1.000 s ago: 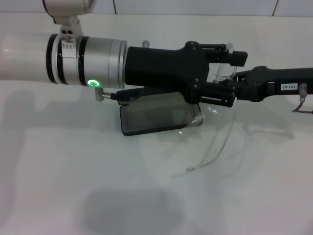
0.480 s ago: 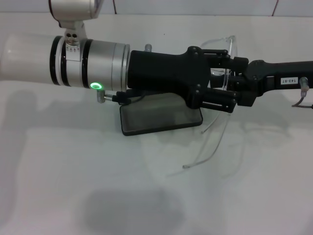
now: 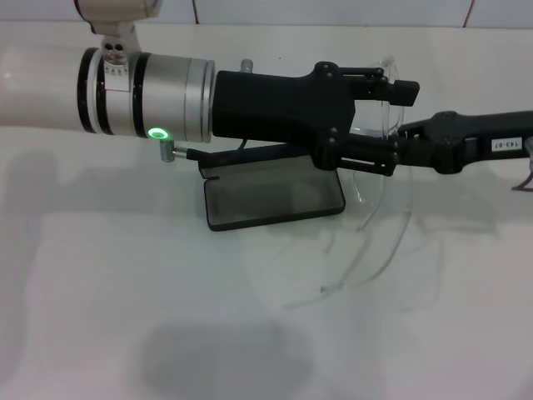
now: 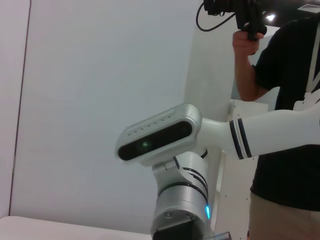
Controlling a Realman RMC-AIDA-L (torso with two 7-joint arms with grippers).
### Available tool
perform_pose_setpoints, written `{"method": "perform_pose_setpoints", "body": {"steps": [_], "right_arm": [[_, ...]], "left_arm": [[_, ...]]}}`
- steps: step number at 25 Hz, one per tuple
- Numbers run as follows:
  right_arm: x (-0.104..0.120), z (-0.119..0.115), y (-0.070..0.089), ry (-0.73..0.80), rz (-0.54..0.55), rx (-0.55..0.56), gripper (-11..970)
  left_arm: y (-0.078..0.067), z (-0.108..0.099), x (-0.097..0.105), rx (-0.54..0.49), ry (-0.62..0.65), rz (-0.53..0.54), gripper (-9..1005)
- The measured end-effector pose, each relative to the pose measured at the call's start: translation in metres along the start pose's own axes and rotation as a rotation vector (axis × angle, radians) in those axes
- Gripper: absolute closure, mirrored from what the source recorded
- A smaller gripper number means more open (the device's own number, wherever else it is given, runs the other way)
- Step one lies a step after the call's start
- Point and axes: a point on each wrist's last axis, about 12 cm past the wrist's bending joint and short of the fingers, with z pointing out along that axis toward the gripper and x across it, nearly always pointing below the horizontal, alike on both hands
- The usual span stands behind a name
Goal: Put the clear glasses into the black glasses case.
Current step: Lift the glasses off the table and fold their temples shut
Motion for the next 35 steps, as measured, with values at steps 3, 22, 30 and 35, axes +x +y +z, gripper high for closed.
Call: {"method": "perform_pose_setpoints", "body": {"steps": [3,22,30,35], "right_arm": [[0.001,-0.001,0.002,-0.003,0.006,-0.016,842],[0.015,-0.050,-0.002,-0.229,0.042,0.146,843],[0.002,-0.070,0.017,-0.359,-0.061,0.054,843],[-0.008,-0.068,0.021,-0.480,-0.143,0.035,843]], "left_arm": [[0.000,0.001,0.001,0.000,-0.002,0.007,223],[-0.003,-0.052,0.005,-0.108,-0.090,0.002,223],[0.000,-0.074,0.020,-0.227,-0.051,-0.032,223],[-0.002,-0.052,0.033,-0.175,0.056,-0.049,223]]}}
